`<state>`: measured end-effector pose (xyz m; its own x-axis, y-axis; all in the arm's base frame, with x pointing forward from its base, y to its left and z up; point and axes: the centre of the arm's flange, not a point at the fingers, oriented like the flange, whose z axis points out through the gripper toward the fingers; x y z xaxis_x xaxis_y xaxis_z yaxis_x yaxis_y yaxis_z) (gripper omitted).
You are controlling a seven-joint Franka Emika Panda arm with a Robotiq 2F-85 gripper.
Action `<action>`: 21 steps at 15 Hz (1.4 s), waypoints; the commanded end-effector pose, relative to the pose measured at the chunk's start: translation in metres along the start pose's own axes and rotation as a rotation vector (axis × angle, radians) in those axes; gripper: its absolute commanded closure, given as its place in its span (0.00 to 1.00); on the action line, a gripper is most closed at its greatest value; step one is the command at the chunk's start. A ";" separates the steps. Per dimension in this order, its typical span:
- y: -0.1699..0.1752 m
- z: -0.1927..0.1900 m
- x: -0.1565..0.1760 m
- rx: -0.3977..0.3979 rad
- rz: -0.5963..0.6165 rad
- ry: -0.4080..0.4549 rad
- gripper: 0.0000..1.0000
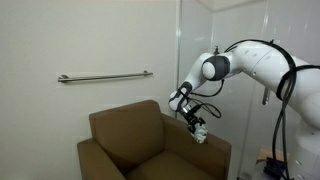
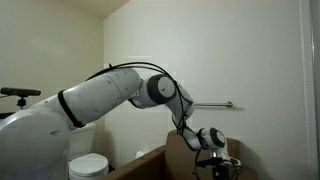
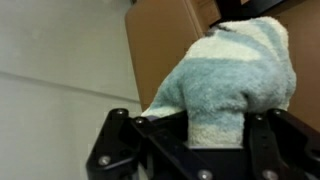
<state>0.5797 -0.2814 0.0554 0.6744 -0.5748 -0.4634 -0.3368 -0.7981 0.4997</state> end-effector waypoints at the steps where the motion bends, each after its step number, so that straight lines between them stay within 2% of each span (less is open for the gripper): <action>1: 0.030 0.030 -0.075 0.030 0.092 -0.084 0.95; 2: 0.038 0.036 -0.083 0.026 0.106 -0.089 0.95; 6: 0.045 0.029 -0.050 0.018 0.065 -0.069 0.95; 8: 0.045 -0.007 -0.037 -0.019 0.055 0.022 0.95; 13: 0.035 -0.127 -0.019 -0.123 0.059 0.305 0.95; 15: 0.023 -0.152 -0.005 -0.160 0.058 0.420 0.95; 17: 0.015 -0.153 0.019 -0.133 0.070 0.463 0.95; 19: 0.009 -0.126 0.045 -0.095 0.062 0.405 0.95; 21: 0.003 -0.078 0.056 -0.065 0.043 0.311 0.95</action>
<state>0.6708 -0.2753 0.1425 0.8660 -0.4830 -0.1294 -0.3208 -0.7351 0.5973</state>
